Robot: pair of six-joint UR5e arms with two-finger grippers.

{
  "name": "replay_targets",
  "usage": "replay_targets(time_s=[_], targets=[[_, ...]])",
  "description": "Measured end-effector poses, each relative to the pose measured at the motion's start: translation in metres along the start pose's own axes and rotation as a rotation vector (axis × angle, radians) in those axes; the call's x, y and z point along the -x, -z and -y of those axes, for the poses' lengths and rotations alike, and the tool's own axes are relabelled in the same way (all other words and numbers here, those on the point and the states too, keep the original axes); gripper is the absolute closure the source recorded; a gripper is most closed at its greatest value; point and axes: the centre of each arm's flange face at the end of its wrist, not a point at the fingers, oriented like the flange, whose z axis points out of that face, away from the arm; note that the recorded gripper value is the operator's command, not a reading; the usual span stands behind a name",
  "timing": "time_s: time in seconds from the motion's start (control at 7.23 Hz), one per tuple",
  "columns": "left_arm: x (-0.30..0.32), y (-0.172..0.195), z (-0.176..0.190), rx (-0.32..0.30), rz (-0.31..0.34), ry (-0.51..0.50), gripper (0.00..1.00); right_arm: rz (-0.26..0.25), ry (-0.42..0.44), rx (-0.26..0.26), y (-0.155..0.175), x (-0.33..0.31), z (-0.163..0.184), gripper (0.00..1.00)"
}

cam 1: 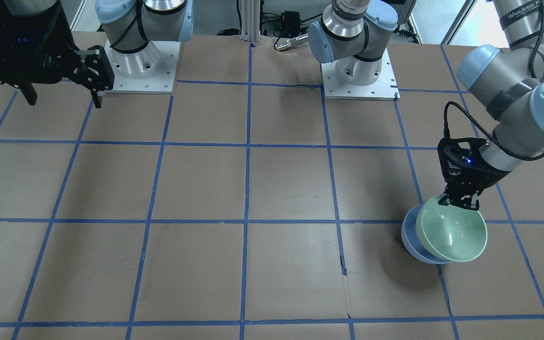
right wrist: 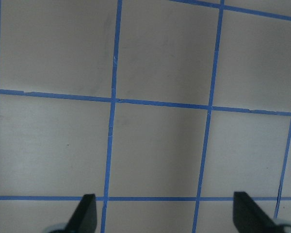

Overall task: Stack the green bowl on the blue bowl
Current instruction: 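Lower the green bowl into the blue bowl and open the left gripper, then raise the left gripper up and away from the stacked bowls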

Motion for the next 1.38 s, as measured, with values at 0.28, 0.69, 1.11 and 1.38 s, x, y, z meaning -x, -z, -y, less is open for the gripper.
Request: replay_targets(time_s=[0.28, 0.69, 1.11, 1.38], targets=[[-0.006, -0.004, -0.006, 0.014, -0.011, 0.015, 0.0, 0.0, 0.0, 0.0, 0.0, 0.0, 0.0, 0.0], [-0.008, 0.018, -0.004, 0.026, 0.013, 0.08, 0.0, 0.0, 0.0, 0.0, 0.0, 0.0, 0.0, 0.0], [-0.007, 0.088, 0.05, -0.006, -0.019, 0.317, 0.0, 0.0, 0.0, 0.0, 0.0, 0.0, 0.0, 0.0], [-0.005, 0.131, 0.118, -0.038, -0.036, 0.57, 0.0, 0.0, 0.0, 0.0, 0.0, 0.0, 0.0, 0.0]])
